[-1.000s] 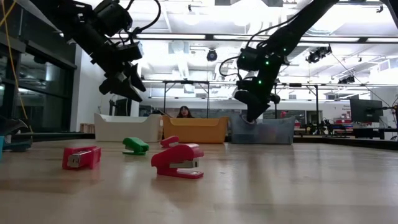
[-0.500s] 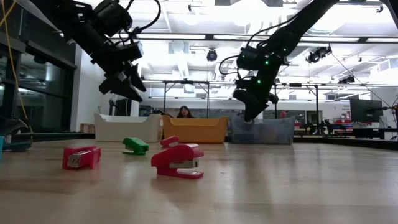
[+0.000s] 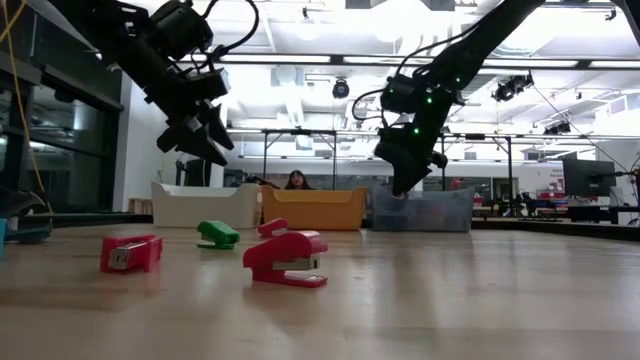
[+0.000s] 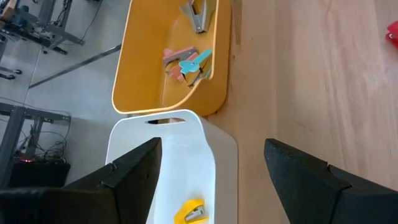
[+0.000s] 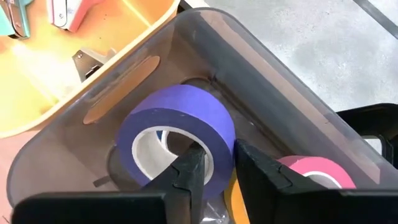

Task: Pick and place Stapler, Stapler remover, tape
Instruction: Put the purple tape into the gray bin, then put the light blue tape into the gray bin

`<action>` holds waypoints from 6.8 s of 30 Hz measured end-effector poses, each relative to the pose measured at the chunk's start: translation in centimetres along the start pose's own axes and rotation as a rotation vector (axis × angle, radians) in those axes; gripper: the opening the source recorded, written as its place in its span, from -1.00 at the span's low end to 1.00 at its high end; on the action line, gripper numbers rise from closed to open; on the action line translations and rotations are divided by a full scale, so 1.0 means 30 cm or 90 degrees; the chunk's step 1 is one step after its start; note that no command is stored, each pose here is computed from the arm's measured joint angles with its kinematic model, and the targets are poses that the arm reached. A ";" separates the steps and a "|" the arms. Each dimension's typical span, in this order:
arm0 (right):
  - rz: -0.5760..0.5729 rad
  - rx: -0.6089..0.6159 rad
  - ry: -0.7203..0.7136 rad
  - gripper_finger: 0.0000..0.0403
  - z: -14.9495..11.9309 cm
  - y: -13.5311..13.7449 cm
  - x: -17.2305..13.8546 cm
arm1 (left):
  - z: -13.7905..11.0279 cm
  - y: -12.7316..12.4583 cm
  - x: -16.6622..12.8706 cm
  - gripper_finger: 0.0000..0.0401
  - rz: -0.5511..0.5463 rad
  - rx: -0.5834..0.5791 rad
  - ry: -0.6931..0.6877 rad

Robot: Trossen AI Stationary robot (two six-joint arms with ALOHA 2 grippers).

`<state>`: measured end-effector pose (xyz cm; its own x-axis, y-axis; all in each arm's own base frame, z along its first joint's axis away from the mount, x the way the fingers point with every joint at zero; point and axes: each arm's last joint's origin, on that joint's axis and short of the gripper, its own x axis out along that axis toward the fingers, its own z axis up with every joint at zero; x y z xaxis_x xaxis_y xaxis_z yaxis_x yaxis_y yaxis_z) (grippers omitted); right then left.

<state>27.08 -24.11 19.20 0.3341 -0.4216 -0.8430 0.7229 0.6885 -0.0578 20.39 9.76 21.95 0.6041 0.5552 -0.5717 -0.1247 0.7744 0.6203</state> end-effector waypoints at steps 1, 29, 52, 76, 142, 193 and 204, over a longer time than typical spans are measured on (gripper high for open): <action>0.001 -0.001 0.000 -0.58 0.000 0.000 0.000 | 0.000 0.000 0.000 0.40 0.000 0.000 0.000; -0.018 -0.016 -0.003 -0.04 0.001 -0.002 -0.001 | -0.005 -0.003 -0.001 0.40 -0.004 -0.002 0.010; -0.036 0.001 -0.051 -0.04 0.025 0.000 -0.041 | -0.015 0.024 -0.090 0.40 0.026 -0.038 -0.002; -0.034 -0.084 -0.122 -0.04 -0.087 0.122 -0.173 | -0.087 0.002 -0.183 0.40 -0.020 -0.093 0.087; 0.286 -0.300 -0.315 -0.04 -0.575 0.569 -0.457 | 0.037 -0.649 -0.364 0.40 -0.487 -0.154 0.185; 0.181 -0.432 -0.468 -0.04 -0.462 0.586 -0.333 | 0.206 -0.458 -0.103 -0.82 0.037 -0.007 -0.094; 0.336 -0.454 -0.549 -0.04 -0.388 0.565 -0.272 | 0.268 -0.228 0.005 -0.82 0.088 -0.014 -0.271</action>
<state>29.57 -2.12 18.89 0.9690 -0.0592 -0.2398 -0.0223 0.9460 -0.3235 27.65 2.12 21.94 0.8501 0.4834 -0.2088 -0.2413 0.7101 0.6614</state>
